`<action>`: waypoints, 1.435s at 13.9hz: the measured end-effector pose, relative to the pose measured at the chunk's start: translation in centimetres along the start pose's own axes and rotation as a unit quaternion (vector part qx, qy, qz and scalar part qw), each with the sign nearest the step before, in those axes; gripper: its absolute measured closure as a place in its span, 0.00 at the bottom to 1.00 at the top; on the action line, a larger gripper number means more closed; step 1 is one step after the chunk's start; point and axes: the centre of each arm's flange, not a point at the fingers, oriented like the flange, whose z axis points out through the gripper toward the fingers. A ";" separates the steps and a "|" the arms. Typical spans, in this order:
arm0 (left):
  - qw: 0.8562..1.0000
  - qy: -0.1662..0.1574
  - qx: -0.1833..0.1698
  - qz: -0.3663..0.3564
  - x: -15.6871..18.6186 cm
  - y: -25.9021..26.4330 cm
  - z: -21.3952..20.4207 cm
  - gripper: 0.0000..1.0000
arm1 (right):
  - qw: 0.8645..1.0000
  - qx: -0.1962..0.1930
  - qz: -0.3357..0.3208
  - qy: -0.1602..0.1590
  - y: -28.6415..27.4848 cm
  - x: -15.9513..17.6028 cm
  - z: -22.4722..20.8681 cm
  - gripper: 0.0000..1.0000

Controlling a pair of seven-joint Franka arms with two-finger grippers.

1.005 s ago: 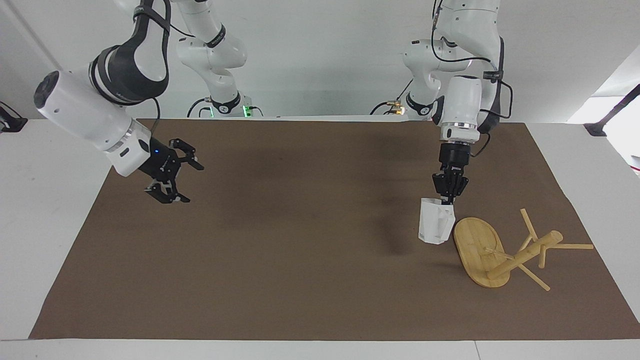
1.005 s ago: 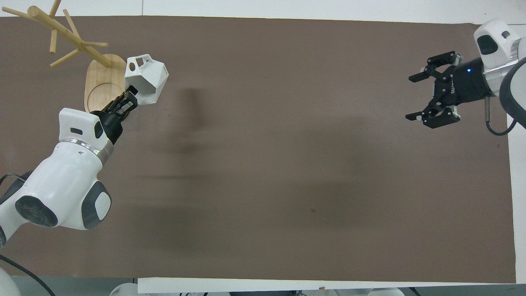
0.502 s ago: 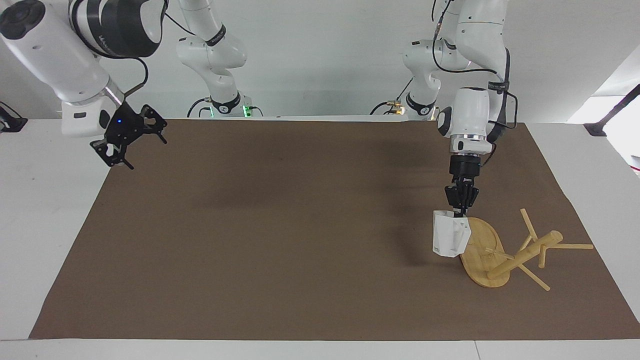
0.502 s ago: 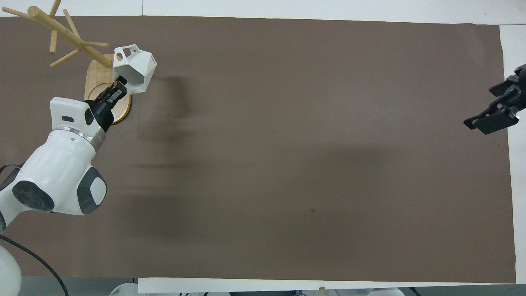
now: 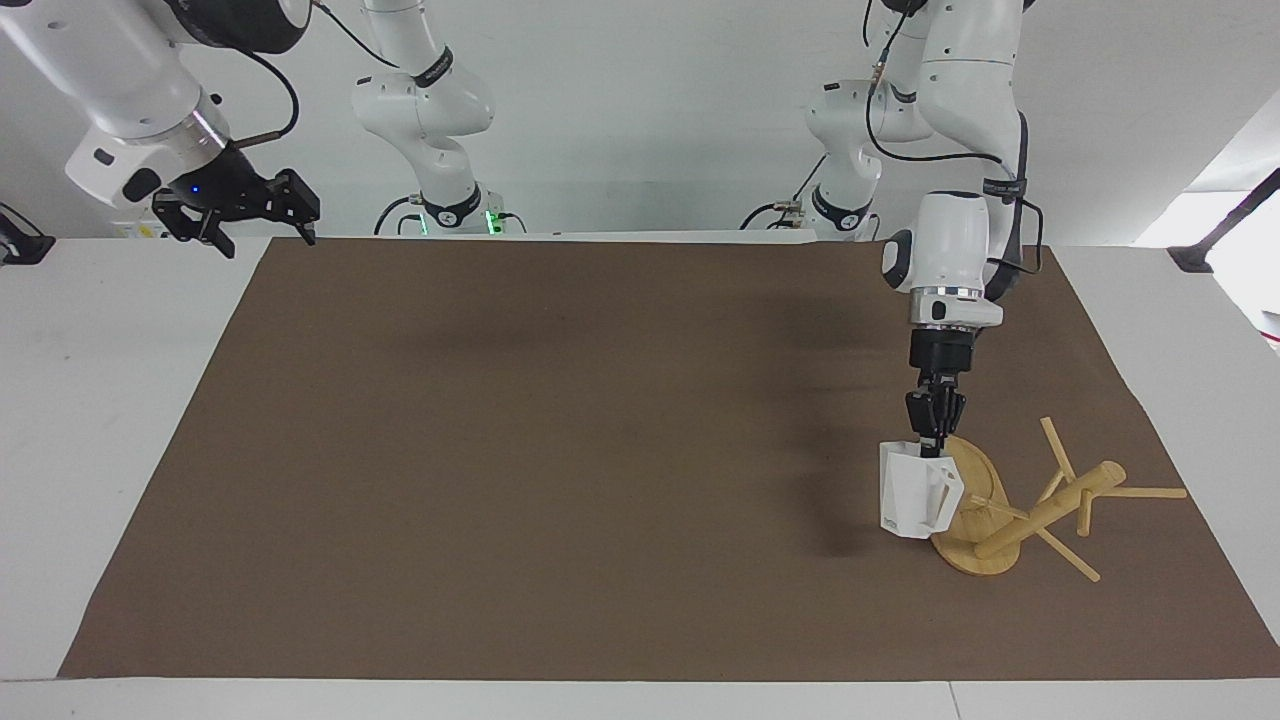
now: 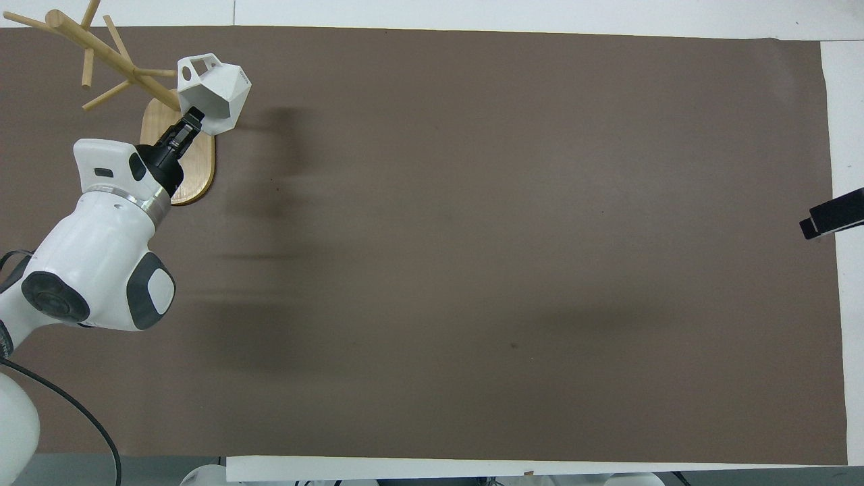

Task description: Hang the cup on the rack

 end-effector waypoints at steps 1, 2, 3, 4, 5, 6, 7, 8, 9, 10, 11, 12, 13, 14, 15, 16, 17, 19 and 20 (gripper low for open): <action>1.000 0.000 0.003 -0.010 0.2 -0.1 0.1 0.92 | 1.000 0.000 0.018 -0.003 -0.2 0.0 0.0 0.00; 1.000 -0.002 0.005 -0.020 0.4 0.1 0.2 0.92 | 1.000 0.000 0.030 -0.006 -0.3 -0.1 0.1 0.00; 1.000 -0.003 0.006 -0.028 0.6 0.3 0.2 0.92 | 0.999 0.001 0.037 -0.008 -0.2 -0.2 0.1 0.00; 0.999 -0.003 0.006 -0.032 0.8 0.5 0.3 0.92 | 0.999 0.002 0.042 -0.010 0.2 -0.4 0.2 0.00; 0.999 -0.005 0.009 -0.035 1.0 0.6 0.4 0.92 | 0.999 0.004 0.046 -0.011 0.7 -0.6 0.3 0.00; 0.999 -0.005 0.011 -0.037 1.1 0.7 0.4 0.92 | 0.999 0.005 0.050 -0.011 1.1 -0.7 0.4 0.00; 0.999 -0.006 0.013 -0.038 1.3 0.6 0.4 0.92 | 0.999 0.005 0.051 -0.012 1.2 -0.8 0.4 0.00; 0.999 -0.005 0.016 -0.040 1.5 0.3 0.5 0.92 | 0.998 0.006 0.054 -0.012 1.3 -0.8 0.5 0.00; 0.999 -0.006 0.019 -0.041 1.5 0.0 0.6 0.92 | 0.998 0.006 0.060 -0.013 1.6 -0.9 0.6 0.00; 0.999 -0.008 0.022 -0.041 1.4 -0.1 0.8 0.92 | 0.998 0.008 0.066 -0.014 2.2 -1.0 0.7 0.00; 0.999 -0.010 0.024 -0.042 1.2 -0.3 1.0 0.92 | 0.997 0.009 0.073 -0.013 2.9 -1.2 0.8 0.00; 0.999 -0.012 0.026 -0.042 1.1 -0.5 1.2 0.92 | 0.997 0.010 0.079 -0.011 3.5 -1.3 0.7 0.00; 0.999 -0.014 0.026 -0.036 0.9 -0.6 1.3 0.92 | 0.996 0.011 0.083 -0.010 3.9 -1.5 0.7 0.00; 0.999 -0.018 0.025 -0.020 0.8 -0.6 1.4 0.92 | 0.996 0.011 0.087 -0.009 4.4 -1.6 0.7 0.00; 0.999 -0.019 0.026 -0.001 0.9 -1.0 1.4 0.92 | 0.996 0.012 0.092 -0.008 4.9 -1.8 0.7 0.00; 0.999 -0.018 0.029 0.012 1.4 -1.7 1.4 0.92 | 0.995 0.013 0.097 -0.008 5.2 -1.9 0.7 0.00; 0.999 -0.016 0.033 0.017 1.9 -2.3 1.4 0.92 | 0.995 0.013 0.102 -0.008 5.2 -1.9 0.7 0.00; 0.999 -0.013 0.037 0.019 2.5 -2.9 1.4 0.92 | 0.994 0.012 0.107 -0.008 4.9 -1.7 0.7 0.00; 0.999 -0.011 0.038 0.018 2.7 -3.2 1.3 0.92 | 0.994 0.012 0.108 -0.008 4.7 -1.7 0.7 0.00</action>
